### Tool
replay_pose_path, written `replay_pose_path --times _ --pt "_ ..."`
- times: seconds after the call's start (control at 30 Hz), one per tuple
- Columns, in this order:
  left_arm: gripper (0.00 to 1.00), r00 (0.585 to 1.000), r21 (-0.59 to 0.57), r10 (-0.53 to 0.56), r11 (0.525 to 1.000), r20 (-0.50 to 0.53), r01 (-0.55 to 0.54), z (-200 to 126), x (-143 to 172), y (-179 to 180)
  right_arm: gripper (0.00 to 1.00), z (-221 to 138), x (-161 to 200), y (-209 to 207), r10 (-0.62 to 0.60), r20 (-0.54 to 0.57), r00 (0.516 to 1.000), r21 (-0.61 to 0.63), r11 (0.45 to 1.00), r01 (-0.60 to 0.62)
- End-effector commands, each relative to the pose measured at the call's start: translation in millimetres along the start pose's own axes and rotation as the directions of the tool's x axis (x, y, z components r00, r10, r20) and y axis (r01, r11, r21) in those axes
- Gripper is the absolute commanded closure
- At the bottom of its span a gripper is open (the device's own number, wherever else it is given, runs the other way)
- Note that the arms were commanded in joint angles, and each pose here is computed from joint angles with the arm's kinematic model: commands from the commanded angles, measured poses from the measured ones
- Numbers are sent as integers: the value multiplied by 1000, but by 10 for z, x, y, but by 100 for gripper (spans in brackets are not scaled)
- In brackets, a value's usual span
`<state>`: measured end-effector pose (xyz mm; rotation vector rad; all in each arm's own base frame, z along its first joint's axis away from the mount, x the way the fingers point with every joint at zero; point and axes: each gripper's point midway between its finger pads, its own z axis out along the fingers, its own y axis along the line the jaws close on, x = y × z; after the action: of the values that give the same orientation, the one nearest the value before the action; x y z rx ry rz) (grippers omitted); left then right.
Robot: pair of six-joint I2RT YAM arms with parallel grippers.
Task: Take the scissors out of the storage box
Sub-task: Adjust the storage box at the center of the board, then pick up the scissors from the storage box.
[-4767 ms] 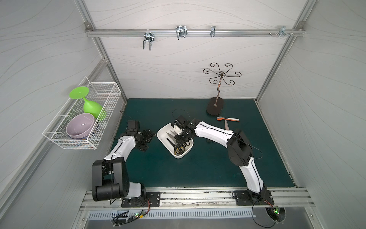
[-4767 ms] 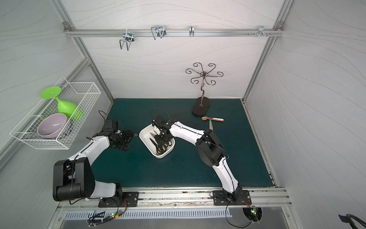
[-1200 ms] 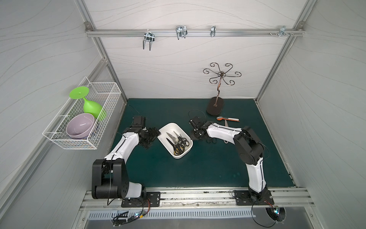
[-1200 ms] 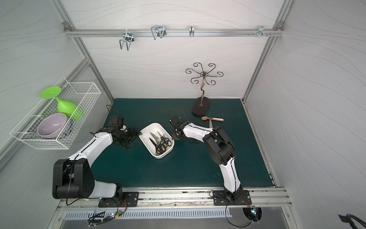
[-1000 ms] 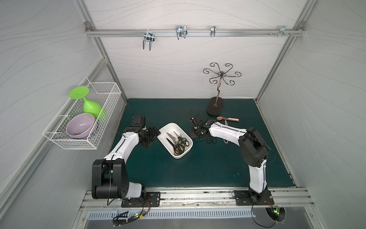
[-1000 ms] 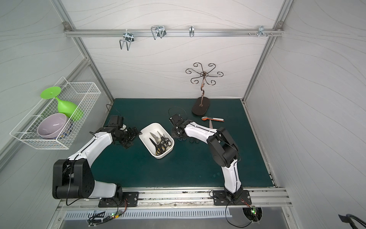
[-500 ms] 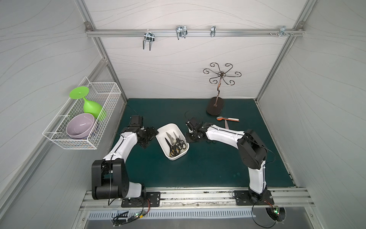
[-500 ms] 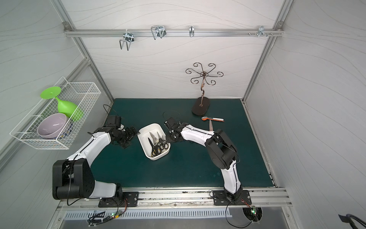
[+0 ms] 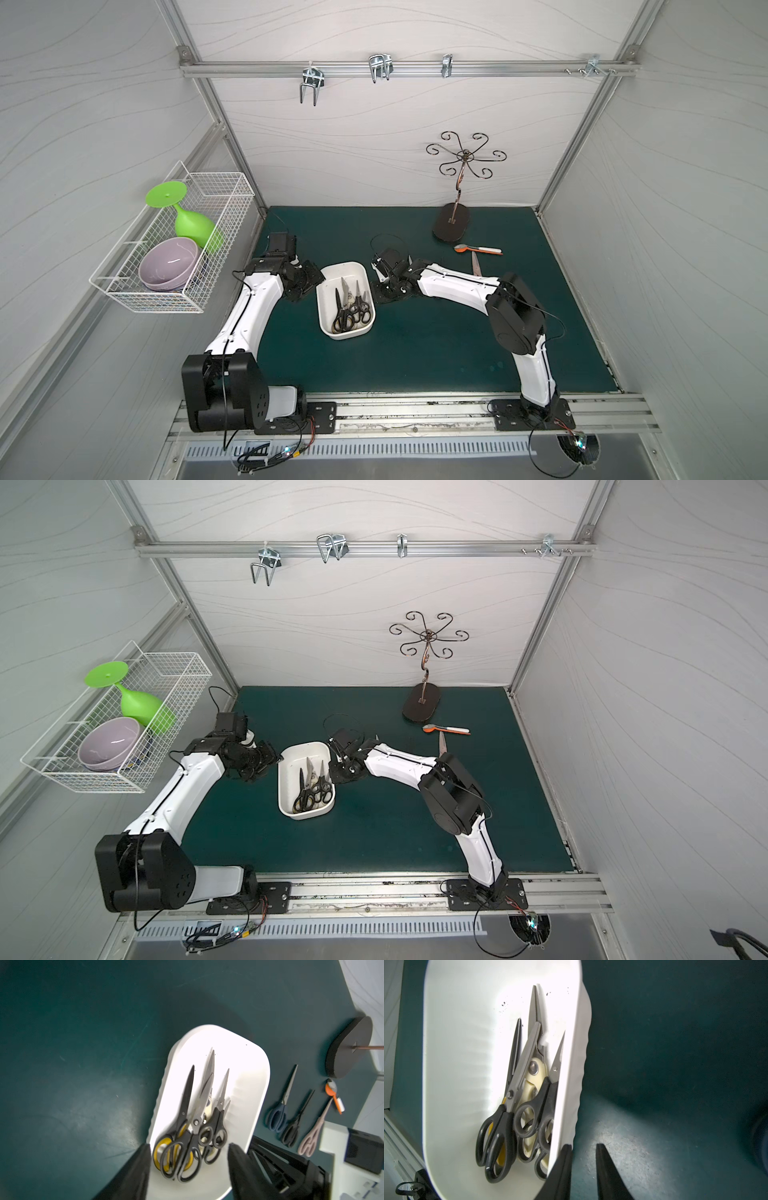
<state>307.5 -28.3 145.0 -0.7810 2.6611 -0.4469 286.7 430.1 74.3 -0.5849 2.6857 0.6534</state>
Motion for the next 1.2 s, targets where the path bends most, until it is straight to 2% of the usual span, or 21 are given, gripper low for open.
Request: replay_pose_path --times 0.0,0.07,0.2,0.4,0.53,0.73,1.17 --pt "50 993 -22 105 994 -62 -107 -67 239 -89 75 -248 -60 -176 11 22 1000 7 1000 -11" --pt "57 984 -28 142 989 -106 -146 -36 417 -137 74 -358 -85 -271 20 29 999 6 1000 -20" --pt "61 969 -39 181 981 -168 -190 60 729 -179 74 -551 -110 -380 22 45 999 8 1000 -23" --pt "68 959 -46 188 978 -211 -202 183 987 -194 73 -816 -135 -501 20 82 996 11 1000 -21" --pt "70 954 -51 199 975 -224 -215 285 1022 -242 73 -917 -108 -666 32 81 996 26 999 -34" --pt "67 947 -73 218 968 -238 -241 457 1017 -256 73 -998 -78 -855 62 88 994 38 997 -65" --pt "69 944 -82 204 969 -259 -232 769 1096 -261 73 -972 -56 -924 81 76 994 31 996 -84"
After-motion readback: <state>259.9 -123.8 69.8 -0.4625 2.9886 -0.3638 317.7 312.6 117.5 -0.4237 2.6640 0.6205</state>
